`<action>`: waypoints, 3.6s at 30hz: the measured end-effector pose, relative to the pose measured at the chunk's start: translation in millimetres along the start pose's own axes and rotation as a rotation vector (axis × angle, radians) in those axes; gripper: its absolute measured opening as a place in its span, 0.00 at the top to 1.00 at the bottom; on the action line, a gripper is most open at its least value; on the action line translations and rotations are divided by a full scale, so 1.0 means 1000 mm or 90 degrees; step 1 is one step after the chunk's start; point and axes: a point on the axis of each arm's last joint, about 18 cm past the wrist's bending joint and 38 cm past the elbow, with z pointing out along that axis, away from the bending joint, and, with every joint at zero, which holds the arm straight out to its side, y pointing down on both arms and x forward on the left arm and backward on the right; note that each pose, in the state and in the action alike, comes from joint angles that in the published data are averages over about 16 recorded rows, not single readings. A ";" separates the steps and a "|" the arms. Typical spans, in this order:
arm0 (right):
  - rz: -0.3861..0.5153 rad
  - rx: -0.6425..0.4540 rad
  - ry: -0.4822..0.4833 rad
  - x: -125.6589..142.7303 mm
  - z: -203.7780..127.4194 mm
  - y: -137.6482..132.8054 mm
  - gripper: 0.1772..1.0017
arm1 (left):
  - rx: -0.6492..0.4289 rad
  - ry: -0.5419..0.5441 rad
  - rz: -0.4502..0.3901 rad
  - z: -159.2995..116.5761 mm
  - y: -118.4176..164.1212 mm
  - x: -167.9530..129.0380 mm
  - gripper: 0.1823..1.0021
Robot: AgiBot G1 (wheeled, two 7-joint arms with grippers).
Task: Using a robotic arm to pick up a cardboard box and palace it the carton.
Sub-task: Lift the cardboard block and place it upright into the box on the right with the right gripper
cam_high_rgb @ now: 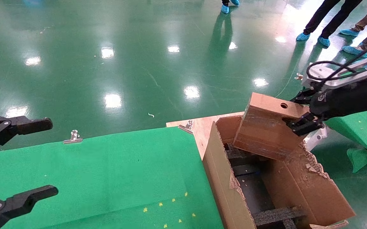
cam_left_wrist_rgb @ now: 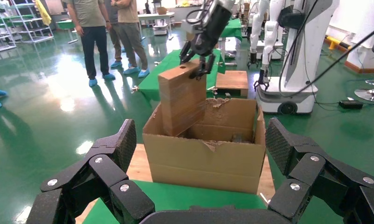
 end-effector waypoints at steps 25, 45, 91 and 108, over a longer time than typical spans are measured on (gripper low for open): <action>0.355 -0.094 0.114 -0.035 0.023 0.062 0.81 | 0.000 0.000 0.000 0.000 0.000 0.000 0.00; 0.468 -0.105 0.169 -0.038 0.027 0.066 0.81 | 0.000 0.000 0.000 0.000 0.000 0.000 0.00; 0.583 -0.177 0.265 -0.073 0.080 0.082 0.82 | 0.000 0.000 0.000 0.000 0.000 0.000 0.00; 0.562 -0.173 0.259 -0.091 0.119 0.092 0.82 | 0.000 0.000 0.000 0.000 0.000 0.000 0.00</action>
